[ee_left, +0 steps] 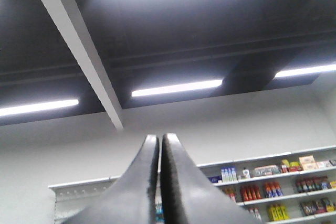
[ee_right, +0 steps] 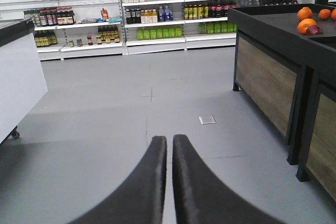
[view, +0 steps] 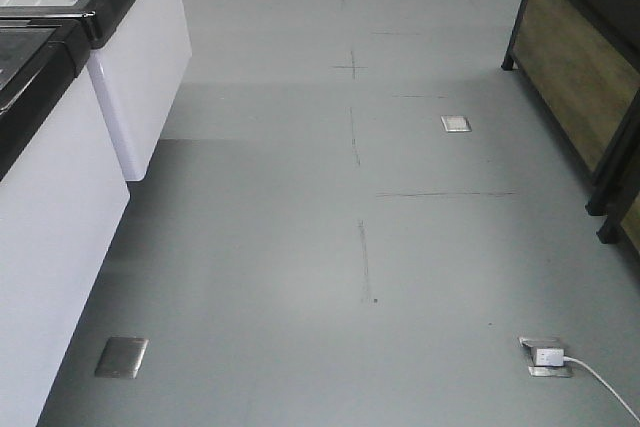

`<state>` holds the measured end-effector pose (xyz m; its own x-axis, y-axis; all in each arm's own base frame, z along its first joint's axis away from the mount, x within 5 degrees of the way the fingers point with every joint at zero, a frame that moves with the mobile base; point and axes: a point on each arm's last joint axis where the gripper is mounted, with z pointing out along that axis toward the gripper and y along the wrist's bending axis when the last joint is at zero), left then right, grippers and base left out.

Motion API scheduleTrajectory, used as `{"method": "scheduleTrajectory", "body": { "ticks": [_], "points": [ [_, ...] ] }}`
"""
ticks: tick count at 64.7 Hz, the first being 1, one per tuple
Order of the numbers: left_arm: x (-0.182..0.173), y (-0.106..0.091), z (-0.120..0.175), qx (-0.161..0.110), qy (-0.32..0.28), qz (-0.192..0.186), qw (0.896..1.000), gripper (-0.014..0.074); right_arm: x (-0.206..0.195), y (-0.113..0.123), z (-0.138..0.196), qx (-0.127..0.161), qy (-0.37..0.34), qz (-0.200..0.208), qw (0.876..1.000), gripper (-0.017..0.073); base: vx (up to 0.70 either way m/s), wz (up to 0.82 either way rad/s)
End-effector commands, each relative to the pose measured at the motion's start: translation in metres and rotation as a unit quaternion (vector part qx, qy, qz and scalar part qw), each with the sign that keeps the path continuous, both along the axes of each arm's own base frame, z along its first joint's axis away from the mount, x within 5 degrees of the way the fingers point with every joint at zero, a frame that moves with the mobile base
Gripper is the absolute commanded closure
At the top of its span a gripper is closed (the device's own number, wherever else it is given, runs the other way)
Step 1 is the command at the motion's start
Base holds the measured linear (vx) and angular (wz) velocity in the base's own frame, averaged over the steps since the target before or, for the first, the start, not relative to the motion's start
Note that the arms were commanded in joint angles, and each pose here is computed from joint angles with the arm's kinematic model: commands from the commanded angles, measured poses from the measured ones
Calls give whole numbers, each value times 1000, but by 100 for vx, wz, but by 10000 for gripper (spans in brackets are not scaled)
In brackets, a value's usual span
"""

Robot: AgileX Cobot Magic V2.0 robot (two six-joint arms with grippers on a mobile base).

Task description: Left arm holds basket, right arm returns cookies

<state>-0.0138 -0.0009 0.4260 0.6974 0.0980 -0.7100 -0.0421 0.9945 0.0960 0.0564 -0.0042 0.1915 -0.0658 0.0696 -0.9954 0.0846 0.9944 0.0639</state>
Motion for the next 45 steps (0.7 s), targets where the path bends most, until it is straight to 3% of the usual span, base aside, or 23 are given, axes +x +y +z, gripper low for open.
{"method": "scheduleTrajectory", "body": {
  "ticks": [1, 11, 21, 29, 45],
  "points": [
    [11, 0, 40, -3, 28, 3, 1000, 597, 0, -1, 2, -9, -35, -3, 999, 562, 0, 0],
    [44, 1, 80, -5, 115, 10, 993, 596, 0, -1, 2, -9, -35, -3, 999, 562, 0, 0],
    [95, 0, 95, -4, 174, 11, 985, 589, 0, -1, 2, -9, -35, -3, 999, 562, 0, 0],
    [136, -1, 87, -3, 220, 11, 975, 572, 0, -1, 2, -9, -35, -3, 999, 562, 0, 0],
    [201, -3, 53, -3, 343, 13, 939, 427, 0, -1, 2, -9, -35, -3, 999, 562, 0, 0]
  ]
}}
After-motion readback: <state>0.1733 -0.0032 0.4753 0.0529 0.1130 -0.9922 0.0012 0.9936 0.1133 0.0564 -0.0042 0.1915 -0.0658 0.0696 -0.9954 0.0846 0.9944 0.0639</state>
